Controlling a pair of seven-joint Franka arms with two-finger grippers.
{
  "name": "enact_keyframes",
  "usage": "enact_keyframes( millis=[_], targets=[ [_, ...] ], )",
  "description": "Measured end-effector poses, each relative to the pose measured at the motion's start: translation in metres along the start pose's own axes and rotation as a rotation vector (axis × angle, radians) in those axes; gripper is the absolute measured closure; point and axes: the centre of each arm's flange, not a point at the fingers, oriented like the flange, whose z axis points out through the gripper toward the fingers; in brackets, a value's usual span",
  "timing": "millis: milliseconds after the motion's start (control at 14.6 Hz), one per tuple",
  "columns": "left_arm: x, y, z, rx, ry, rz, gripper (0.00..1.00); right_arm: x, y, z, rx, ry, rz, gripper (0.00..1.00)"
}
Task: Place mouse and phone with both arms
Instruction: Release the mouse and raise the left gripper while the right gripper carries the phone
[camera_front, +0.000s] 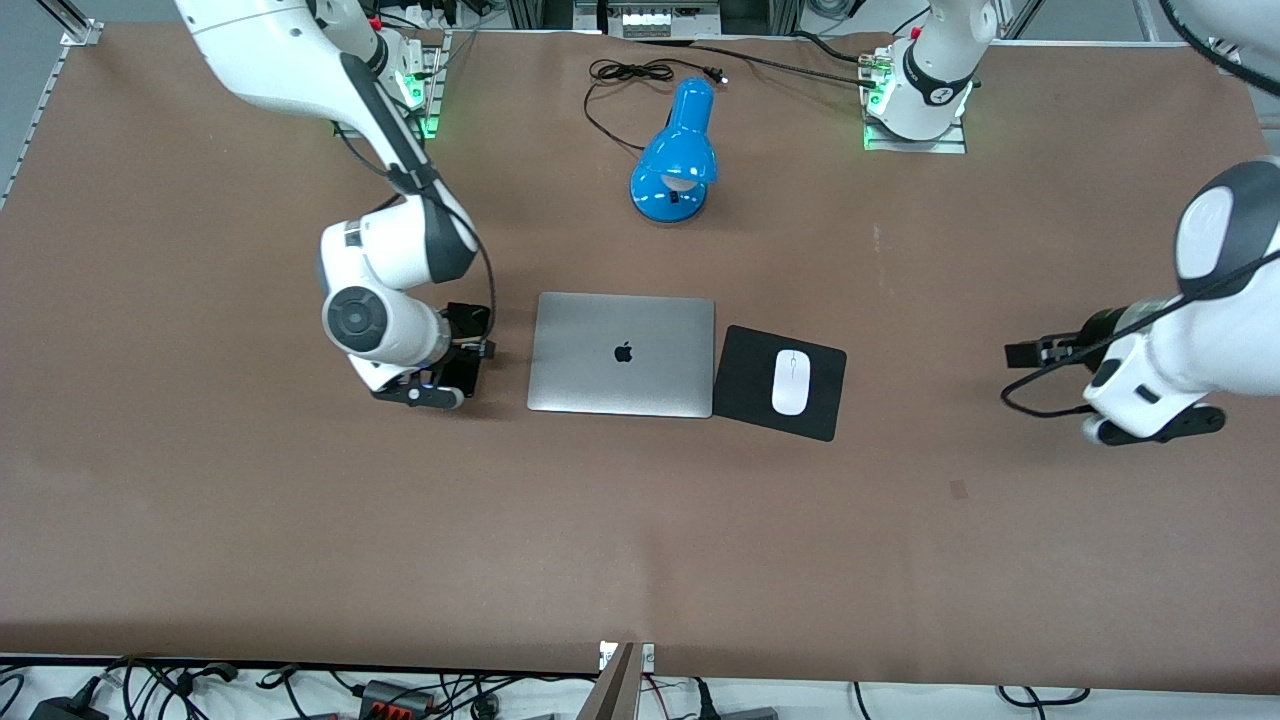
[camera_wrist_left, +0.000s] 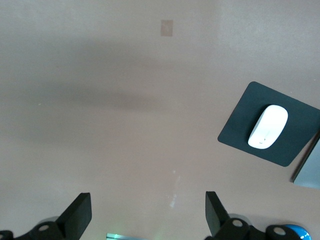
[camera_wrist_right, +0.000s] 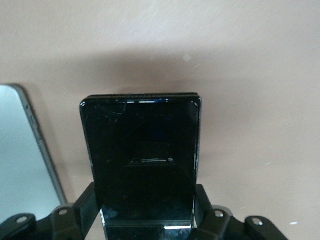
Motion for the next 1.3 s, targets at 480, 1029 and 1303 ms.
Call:
enact_keyframes(
  millis=[480,1029,1303],
  targets=[
    [-0.085,0.01,-0.061,0.045,0.08,0.019,0.0,-0.001,-0.009,0.035,-0.005,-0.019,0.021,0.21],
    [-0.105,0.033,-0.046,-0.014,0.101,0.051,0.0,-0.006,-0.024,0.046,-0.006,-0.001,-0.004,0.21],
    [-0.11,0.036,-0.051,-0.016,0.112,0.058,0.0,-0.003,-0.023,0.041,0.001,0.014,0.002,0.01]
  ],
)
